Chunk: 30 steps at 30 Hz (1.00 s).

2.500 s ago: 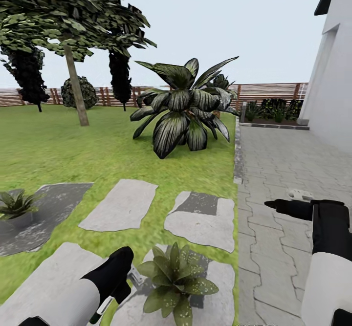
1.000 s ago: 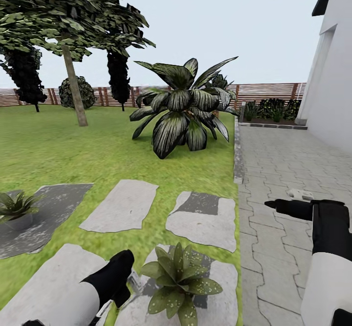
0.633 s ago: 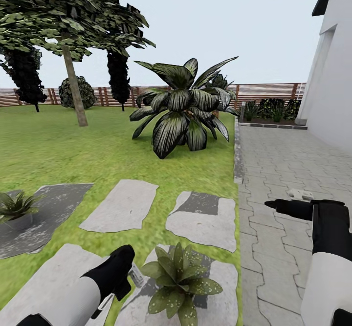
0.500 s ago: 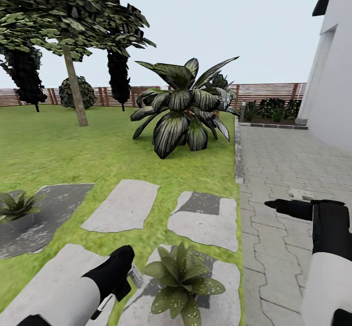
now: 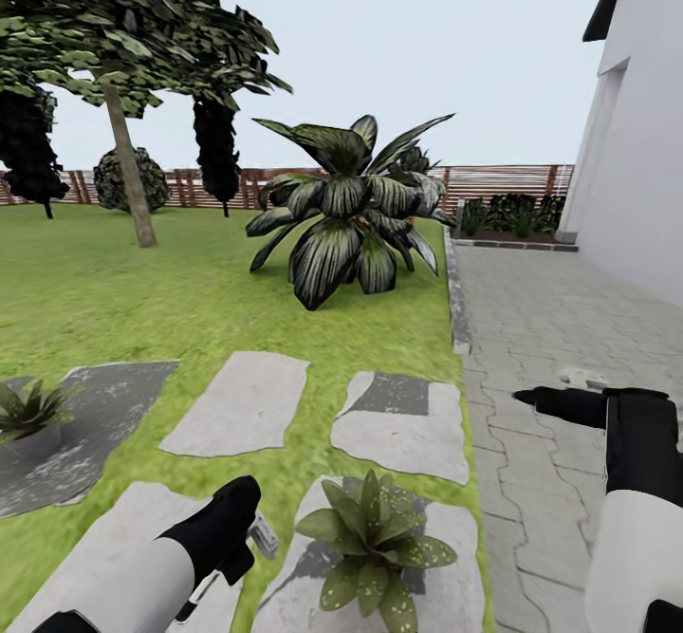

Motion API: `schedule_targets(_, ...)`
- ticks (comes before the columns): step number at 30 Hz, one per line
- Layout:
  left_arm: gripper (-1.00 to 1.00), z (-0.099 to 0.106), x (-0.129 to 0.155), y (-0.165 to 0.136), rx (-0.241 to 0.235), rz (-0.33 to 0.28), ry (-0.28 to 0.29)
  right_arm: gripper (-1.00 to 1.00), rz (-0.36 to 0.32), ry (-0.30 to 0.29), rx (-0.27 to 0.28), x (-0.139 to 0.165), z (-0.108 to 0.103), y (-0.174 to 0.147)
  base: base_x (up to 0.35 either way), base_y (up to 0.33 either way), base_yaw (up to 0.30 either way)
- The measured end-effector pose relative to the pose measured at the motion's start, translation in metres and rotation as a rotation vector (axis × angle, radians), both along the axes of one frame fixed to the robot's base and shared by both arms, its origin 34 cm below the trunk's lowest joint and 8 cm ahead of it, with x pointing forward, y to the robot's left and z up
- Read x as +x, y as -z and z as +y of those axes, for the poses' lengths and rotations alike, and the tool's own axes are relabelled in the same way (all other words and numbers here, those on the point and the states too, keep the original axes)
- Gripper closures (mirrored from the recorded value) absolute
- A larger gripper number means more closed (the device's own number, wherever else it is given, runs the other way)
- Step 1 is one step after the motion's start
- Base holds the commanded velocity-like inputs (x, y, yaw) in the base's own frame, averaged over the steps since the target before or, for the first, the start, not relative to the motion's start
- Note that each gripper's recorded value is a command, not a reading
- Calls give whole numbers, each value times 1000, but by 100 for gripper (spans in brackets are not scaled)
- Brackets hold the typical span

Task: Pick up the pesticide atomizer in the garden and spray insectifuge to fully cover both potted plants in the garden.

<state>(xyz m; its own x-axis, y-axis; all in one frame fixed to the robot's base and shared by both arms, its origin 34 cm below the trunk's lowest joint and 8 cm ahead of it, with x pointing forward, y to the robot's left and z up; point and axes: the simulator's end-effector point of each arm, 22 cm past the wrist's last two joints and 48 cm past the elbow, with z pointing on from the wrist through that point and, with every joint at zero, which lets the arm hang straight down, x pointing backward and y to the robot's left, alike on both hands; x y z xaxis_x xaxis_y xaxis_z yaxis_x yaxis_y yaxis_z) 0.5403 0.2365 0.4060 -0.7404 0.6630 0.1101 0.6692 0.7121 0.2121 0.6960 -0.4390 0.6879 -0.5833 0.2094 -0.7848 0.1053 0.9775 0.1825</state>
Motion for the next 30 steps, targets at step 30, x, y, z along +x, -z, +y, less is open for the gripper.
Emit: schedule_targets(30,100,1,-1,1,2,2,0,-100,0,0,0,0,0,0,0,292,-162)
